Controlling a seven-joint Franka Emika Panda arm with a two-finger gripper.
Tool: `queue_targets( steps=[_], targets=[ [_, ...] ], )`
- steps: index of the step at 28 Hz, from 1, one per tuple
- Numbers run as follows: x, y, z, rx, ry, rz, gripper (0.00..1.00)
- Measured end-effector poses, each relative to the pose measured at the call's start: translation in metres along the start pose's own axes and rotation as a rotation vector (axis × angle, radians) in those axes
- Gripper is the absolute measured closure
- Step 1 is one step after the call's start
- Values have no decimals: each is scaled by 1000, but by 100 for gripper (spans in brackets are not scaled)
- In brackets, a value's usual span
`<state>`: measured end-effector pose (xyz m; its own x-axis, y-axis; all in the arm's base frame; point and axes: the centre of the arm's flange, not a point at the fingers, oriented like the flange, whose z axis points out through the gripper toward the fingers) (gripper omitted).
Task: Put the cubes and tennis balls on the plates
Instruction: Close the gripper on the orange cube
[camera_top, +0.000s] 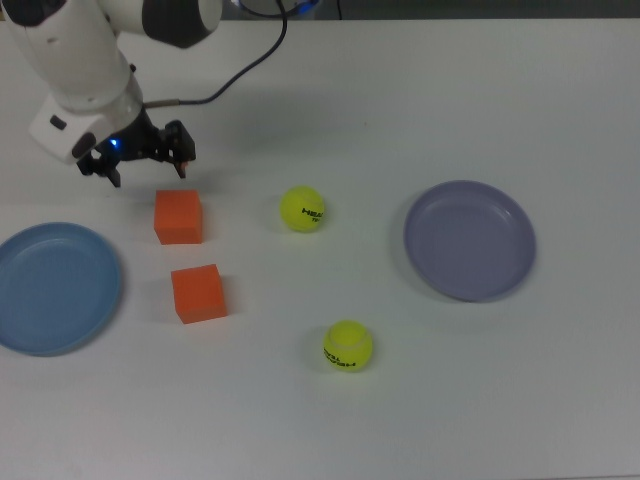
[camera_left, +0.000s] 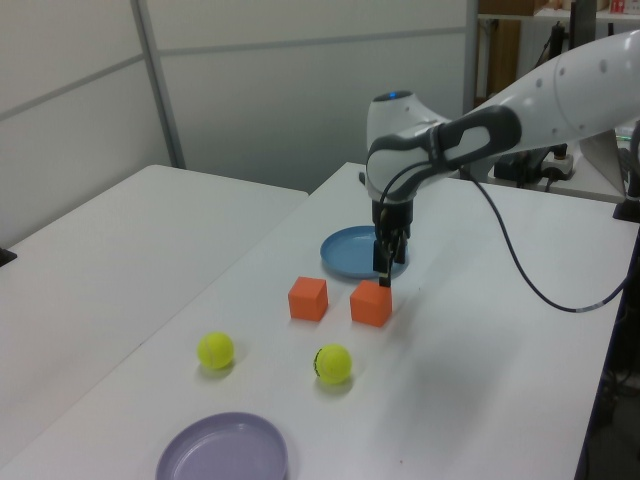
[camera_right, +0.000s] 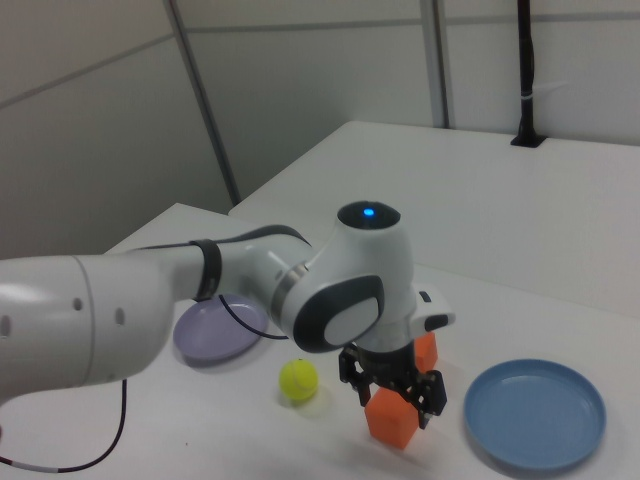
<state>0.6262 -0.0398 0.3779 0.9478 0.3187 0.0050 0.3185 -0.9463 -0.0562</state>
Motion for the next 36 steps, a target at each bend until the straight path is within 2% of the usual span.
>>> queue_targets(
  steps=[5, 13, 18, 31, 33, 34, 36],
  targets=[
    [7, -3, 17, 18, 7, 2, 0],
    [16, -24, 16, 42, 24, -18, 0],
    [21, -27, 18, 34, 56, -22, 0],
    [24, -24, 39, 39, 47, -17, 0],
    [26, -23, 42, 36, 58, -14, 6],
    [27, -22, 45, 36, 61, -10, 15],
    [28, -22, 50, 37, 61, -5, 23]
  ],
)
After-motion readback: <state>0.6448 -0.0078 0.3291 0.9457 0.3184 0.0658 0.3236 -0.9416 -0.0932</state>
